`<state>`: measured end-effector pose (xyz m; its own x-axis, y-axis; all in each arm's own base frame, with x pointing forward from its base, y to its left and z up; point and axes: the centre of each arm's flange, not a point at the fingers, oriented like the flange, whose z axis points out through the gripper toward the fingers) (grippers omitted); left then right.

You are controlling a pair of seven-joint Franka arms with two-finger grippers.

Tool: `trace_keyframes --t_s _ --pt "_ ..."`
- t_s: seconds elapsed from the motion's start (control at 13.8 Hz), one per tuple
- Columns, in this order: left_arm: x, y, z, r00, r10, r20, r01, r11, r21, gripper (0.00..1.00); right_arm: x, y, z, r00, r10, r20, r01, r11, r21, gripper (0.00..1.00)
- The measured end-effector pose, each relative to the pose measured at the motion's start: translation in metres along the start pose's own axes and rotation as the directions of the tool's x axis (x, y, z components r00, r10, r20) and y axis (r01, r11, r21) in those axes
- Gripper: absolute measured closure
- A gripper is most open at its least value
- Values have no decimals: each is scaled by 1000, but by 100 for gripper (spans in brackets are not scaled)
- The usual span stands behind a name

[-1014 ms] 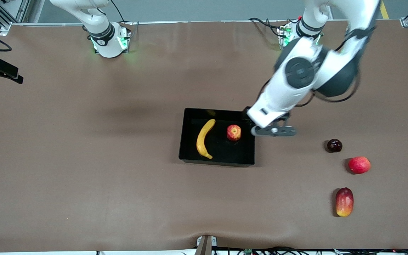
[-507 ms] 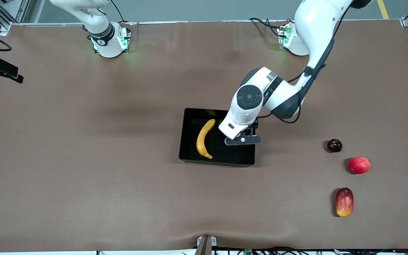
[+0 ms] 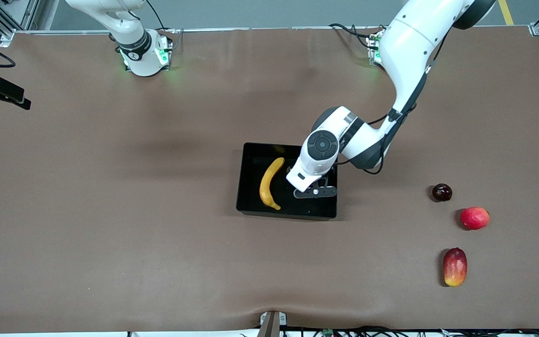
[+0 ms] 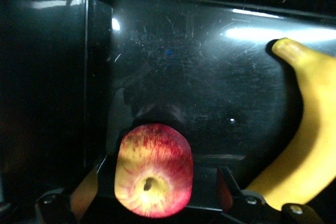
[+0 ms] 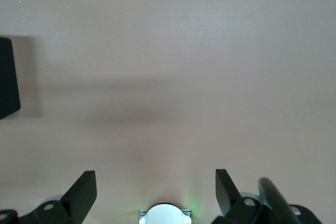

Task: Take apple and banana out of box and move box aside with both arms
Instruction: 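Lower the left gripper and grasp the red apple in the tray, then carry the apple out of the tray and set it beside the plum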

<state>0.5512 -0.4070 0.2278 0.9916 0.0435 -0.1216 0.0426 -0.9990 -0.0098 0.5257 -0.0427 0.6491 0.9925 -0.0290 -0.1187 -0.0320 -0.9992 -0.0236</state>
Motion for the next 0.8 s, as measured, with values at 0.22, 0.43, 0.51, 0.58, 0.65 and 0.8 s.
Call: trace_keyframes --t_s 0.22,0.43,0.51,0.58,0.65,0.8 --pt "-7 6 17 1000 16 18 -16 1000 13 9 0 0 0 1000 0 2 0 1000 0 0" --pt "-8 7 18 999 35 6 -35 999 30 35 0 0 0 1000 0 2 0 1000 0 0" --pt "-7 8 16 998 53 -13 -53 998 45 35 0 0 0 1000 0 2 0 1000 0 0" --pt "-6 11 11 996 76 -41 -73 996 59 35 0 0 0 1000 0 2 0 1000 0 0" --pt "-3 13 -1 994 86 -69 -82 995 61 35 0 0 0 1000 0 2 0 1000 0 0" --pt "6 12 -38 988 83 -129 -77 996 50 35 0 0 0 1000 1 3 -1 1000 0 0"
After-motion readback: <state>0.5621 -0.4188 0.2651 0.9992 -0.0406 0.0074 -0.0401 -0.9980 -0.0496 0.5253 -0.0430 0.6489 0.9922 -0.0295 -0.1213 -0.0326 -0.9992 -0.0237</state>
